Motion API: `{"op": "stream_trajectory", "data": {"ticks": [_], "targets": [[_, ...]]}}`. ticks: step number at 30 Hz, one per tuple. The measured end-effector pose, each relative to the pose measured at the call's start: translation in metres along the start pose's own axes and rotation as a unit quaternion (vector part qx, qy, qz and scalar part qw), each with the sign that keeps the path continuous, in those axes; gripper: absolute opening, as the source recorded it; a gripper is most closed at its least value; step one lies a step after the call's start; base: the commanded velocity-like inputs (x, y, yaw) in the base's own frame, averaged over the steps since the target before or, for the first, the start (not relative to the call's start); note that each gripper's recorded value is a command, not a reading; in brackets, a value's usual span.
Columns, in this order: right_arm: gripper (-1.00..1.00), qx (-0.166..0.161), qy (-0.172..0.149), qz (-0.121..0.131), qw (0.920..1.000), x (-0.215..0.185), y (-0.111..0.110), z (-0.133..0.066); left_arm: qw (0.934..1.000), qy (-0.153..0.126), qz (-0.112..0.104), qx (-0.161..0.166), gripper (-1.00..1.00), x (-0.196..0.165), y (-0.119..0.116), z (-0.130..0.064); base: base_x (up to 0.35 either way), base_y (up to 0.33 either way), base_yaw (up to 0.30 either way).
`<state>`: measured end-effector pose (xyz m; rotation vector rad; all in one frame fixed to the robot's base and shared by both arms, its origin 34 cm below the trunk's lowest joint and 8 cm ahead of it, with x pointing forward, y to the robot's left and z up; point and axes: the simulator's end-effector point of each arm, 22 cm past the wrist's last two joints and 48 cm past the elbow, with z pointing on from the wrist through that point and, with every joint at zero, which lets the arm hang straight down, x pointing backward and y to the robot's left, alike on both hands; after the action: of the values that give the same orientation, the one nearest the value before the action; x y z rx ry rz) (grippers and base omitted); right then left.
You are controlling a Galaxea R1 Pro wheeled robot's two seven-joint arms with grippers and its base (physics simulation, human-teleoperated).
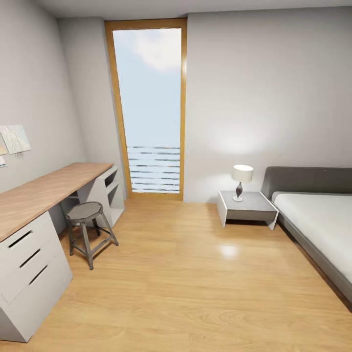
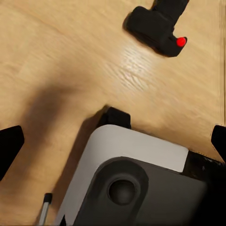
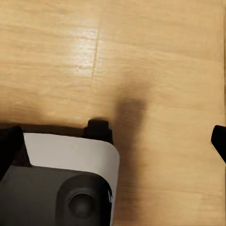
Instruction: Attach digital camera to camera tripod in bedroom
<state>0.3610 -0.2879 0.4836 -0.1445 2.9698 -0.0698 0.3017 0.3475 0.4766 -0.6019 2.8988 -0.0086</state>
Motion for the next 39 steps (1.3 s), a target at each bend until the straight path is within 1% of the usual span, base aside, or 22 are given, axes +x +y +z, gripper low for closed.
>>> {"op": "stream_trajectory", "data": {"ticks": [2, 5, 6, 7, 8, 9, 10, 13, 16, 17, 19, 20, 21, 23, 25, 30, 33, 39], "targets": [[1.0, -0.005, -0.005, 0.008, 0.9999, -0.04, -0.001, -0.012, 0.9999, 0.004, 0.008, 0.004, 1.0, -0.031, -0.002, -0.008, 0.0, 0.0, 0.0], [1.0, -0.019, -0.024, 0.026, 0.9992, -0.102, -0.001, -0.035, 0.9997, -0.003, 0.021, 0.011, 1.0, -0.089, -0.012, -0.023, 0.0, 0.0, 0.0], [1.0, -0.031, -0.04, 0.039, 0.998, -0.139, -0.001, -0.051, 0.9995, -0.01, 0.026, 0.014, 1.0, -0.124, -0.021, -0.034, 0.0, 0.0, 0.0], [1.0, -0.037, -0.053, 0.045, 0.9969, -0.162, -0.001, -0.061, 0.9992, -0.021, 0.027, 0.019, 1.0, -0.153, -0.031, -0.042, 0.0, 0.0, 0.0], [1.0, -0.043, -0.062, 0.051, 0.9958, -0.179, 0.0, -0.069, 0.9989, -0.028, 0.029, 0.023, 1.0, -0.173, -0.039, -0.049, 0.0, 0.0, 0.0], [1.0, -0.058, -0.089, 0.063, 0.9923, -0.219, 0.002, -0.088, 0.9983, -0.036, 0.033, 0.032, 1.0, -0.208, -0.057, -0.065, 0.0, 0.0, 0.0], [1.0, -0.065, -0.112, 0.068, 0.9892, -0.25, 0.002, -0.104, 0.9957, -0.069, 0.034, 0.051, 1.0, -0.263, -0.085, -0.09, 0.0, 0.0, 0.0], [1.0, -0.081, -0.149, 0.077, 0.9825, -0.295, 0.002, -0.132, 0.9917, -0.095, 0.041, 0.076, 1.0, -0.312, -0.119, -0.123, 0.0, 0.0, 0.0], [1.0, -0.09, -0.177, 0.079, 0.9768, -0.324, 0.004, -0.153, 0.9864, -0.121, 0.046, 0.101, 1.0, -0.344, -0.149, -0.152, 0.0, 0.0, 0.0], [1.0, -0.093, -0.194, 0.078, 0.9733, -0.339, 0.004, -0.166, 0.9834, -0.132, 0.049, 0.115, 1.0, -0.354, -0.167, -0.164, 0.0, 0.0, 0.0], [1.0, -0.094, -0.212, 0.076, 0.9698, -0.352, 0.003, -0.179, 0.981, -0.137, 0.054, 0.126, 1.0, -0.359, -0.183, -0.172, 0.0, 0.0, 0.0], [1.0, -0.094, -0.229, 0.074, 0.966, -0.364, 0.002, -0.192, 0.9795, -0.139, 0.057, 0.135, 1.0, -0.359, -0.197, -0.176, 0.0, 0.0, 0.0], [1.0, -0.094, -0.255, 0.073, 0.9597, -0.38, -0.001, -0.212, 0.9774, -0.141, 0.06, 0.146, 1.0, -0.359, -0.212, -0.181, 0.0, 0.0, 0.0], [1.0, -0.091, -0.273, 0.071, 0.9551, -0.39, -0.004, -0.226, 0.9763, -0.142, 0.063, 0.151, 1.0, -0.36, -0.219, -0.184, 0.0, 0.0, 0.0], [1.0, -0.09, -0.285, 0.07, 0.9516, -0.397, -0.006, -0.236, 0.9755, -0.143, 0.064, 0.154, 1.0, -0.36, -0.223, -0.186, 0.0, 0.0, 0.0], [1.0, -0.086, -0.302, 0.071, 0.9468, -0.405, -0.013, -0.25, 0.975, -0.143, 0.068, 0.156, 1.0, -0.358, -0.23, -0.186, 0.0, 0.0, 0.0], [1.0, -0.084, -0.305, 0.07, 0.9461, -0.406, -0.016, -0.252, 0.9744, -0.144, 0.07, 0.158, 1.0, -0.358, -0.233, -0.188, 0.034, 0.037, 0.0], [1.0, -0.079, -0.307, 0.069, 0.9458, -0.406, -0.02, -0.254, 0.9747, -0.143, 0.07, 0.157, 1.0, -0.357, -0.232, -0.187, 0.167, 0.168, 0.0]]}}
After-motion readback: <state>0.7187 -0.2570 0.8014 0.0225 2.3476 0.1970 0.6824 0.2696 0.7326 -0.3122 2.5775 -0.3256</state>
